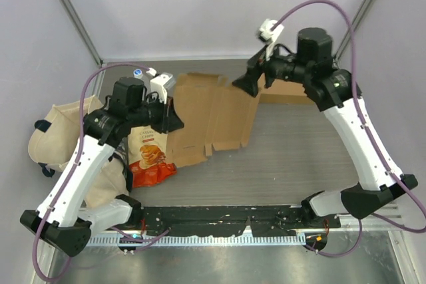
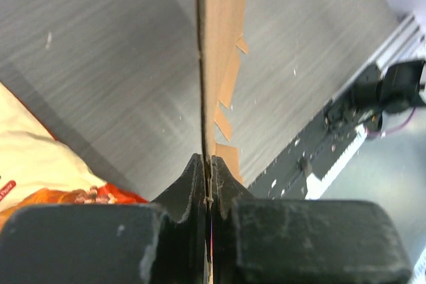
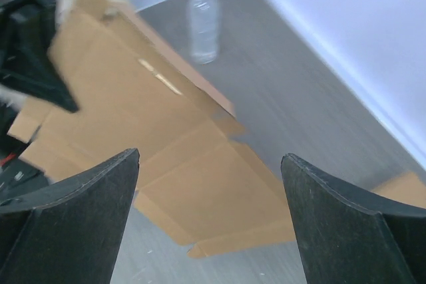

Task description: Fold the paper box

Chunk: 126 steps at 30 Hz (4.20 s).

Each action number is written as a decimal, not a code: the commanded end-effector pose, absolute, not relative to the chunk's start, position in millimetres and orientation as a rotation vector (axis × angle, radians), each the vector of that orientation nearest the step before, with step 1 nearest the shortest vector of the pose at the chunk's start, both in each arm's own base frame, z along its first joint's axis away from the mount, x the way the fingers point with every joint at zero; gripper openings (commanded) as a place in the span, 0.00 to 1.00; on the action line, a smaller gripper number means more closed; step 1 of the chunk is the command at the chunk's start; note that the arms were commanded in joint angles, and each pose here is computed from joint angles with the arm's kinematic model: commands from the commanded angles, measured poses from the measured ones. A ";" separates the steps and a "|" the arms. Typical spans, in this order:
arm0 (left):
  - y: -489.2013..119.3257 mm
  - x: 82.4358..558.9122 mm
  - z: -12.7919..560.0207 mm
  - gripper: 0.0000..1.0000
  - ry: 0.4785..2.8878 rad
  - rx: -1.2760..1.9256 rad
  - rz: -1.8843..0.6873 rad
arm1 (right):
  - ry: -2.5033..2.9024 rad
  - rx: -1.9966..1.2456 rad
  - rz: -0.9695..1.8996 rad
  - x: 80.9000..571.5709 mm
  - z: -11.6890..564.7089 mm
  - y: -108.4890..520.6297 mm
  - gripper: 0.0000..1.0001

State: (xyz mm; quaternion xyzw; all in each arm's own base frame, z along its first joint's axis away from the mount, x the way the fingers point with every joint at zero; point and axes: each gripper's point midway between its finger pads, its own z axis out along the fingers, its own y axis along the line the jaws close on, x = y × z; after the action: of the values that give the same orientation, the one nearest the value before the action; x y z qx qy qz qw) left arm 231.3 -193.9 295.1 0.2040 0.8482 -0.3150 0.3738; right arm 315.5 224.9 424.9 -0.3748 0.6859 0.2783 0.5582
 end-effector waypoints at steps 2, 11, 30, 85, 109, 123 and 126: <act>-197.8 197.3 278.1 0.00 2.222 0.798 -0.887 | 1.606 -1.132 0.793 276.1 389.5 280.0 0.93; -233.1 194.1 288.3 0.00 2.150 1.043 -0.945 | 1.705 -1.209 0.902 271.2 328.5 301.7 0.89; -253.8 183.0 265.9 0.00 2.138 1.274 -0.957 | 1.687 -1.209 1.002 259.1 317.0 273.4 0.86; -228.0 299.3 244.0 0.81 1.901 0.152 -1.178 | 1.365 -0.263 1.328 210.6 365.5 182.4 0.01; -225.9 292.4 255.5 0.00 1.929 0.358 -1.147 | 2.022 -0.154 0.508 265.0 284.4 102.6 0.61; -239.5 253.8 264.8 0.00 1.934 0.526 -1.346 | 1.763 -0.730 1.056 303.2 336.2 213.9 0.71; -244.2 244.6 266.7 0.00 1.923 0.583 -1.418 | 1.608 -0.876 1.180 289.0 339.2 241.1 0.80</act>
State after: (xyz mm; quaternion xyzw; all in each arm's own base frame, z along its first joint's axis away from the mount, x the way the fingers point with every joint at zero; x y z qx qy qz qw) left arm 259.1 -236.0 241.9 0.1700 0.7732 -0.5057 0.3428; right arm 320.1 203.6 301.4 -0.2459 0.7681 0.3933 0.4414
